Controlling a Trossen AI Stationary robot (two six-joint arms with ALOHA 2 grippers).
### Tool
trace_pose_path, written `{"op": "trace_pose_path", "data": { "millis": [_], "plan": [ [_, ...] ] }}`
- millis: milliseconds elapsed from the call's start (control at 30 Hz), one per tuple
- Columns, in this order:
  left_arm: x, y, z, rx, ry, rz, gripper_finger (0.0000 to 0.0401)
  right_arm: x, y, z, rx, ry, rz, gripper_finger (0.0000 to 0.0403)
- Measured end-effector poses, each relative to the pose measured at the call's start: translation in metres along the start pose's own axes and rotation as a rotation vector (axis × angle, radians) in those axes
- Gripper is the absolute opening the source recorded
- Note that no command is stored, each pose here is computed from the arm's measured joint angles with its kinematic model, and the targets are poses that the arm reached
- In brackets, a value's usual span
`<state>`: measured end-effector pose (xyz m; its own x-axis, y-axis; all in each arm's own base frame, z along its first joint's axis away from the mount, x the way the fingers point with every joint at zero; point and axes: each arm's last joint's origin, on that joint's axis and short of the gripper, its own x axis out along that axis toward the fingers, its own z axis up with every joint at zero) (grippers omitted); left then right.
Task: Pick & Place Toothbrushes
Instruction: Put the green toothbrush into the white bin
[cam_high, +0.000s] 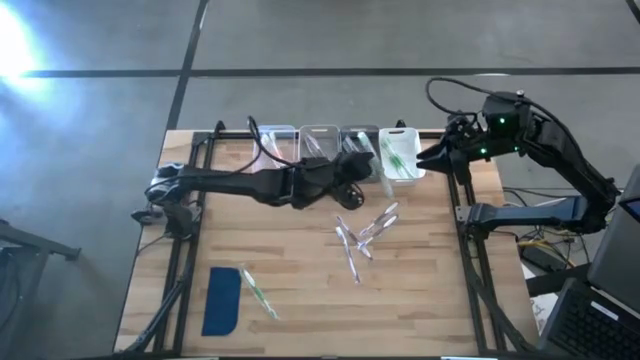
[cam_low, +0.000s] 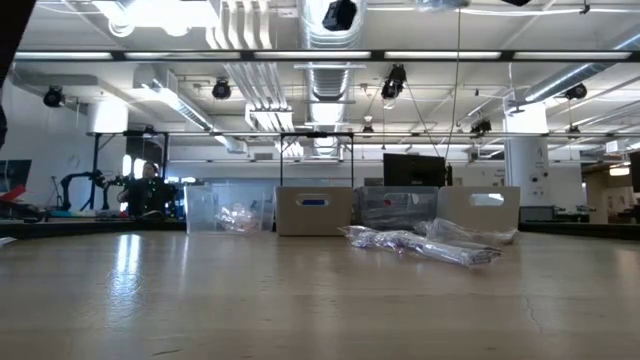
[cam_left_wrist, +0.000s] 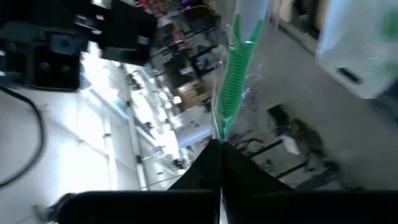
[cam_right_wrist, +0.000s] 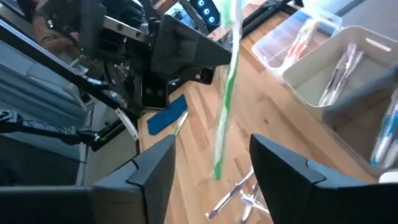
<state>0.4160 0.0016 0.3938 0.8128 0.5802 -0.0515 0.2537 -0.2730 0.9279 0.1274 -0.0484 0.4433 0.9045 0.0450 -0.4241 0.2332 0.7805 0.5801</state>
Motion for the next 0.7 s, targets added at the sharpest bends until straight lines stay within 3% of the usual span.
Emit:
{"op": "trace_pose_path", "data": {
  "millis": [100,467,700],
  "plan": [
    [0.008,0.009,0.004,0.035,0.018,0.049,0.0,0.002,0.0,0.0,0.003,0.014,0.012,0.0211],
    [0.023,0.055,0.0,-0.053,0.049,0.223,0.0,0.006,-0.001,0.002,0.006,0.024,0.011,0.0221],
    [0.033,0.058,0.007,-0.06,0.03,0.251,0.0,0.006,-0.002,0.002,-0.003,0.026,0.013,0.0202]
  ]
}}
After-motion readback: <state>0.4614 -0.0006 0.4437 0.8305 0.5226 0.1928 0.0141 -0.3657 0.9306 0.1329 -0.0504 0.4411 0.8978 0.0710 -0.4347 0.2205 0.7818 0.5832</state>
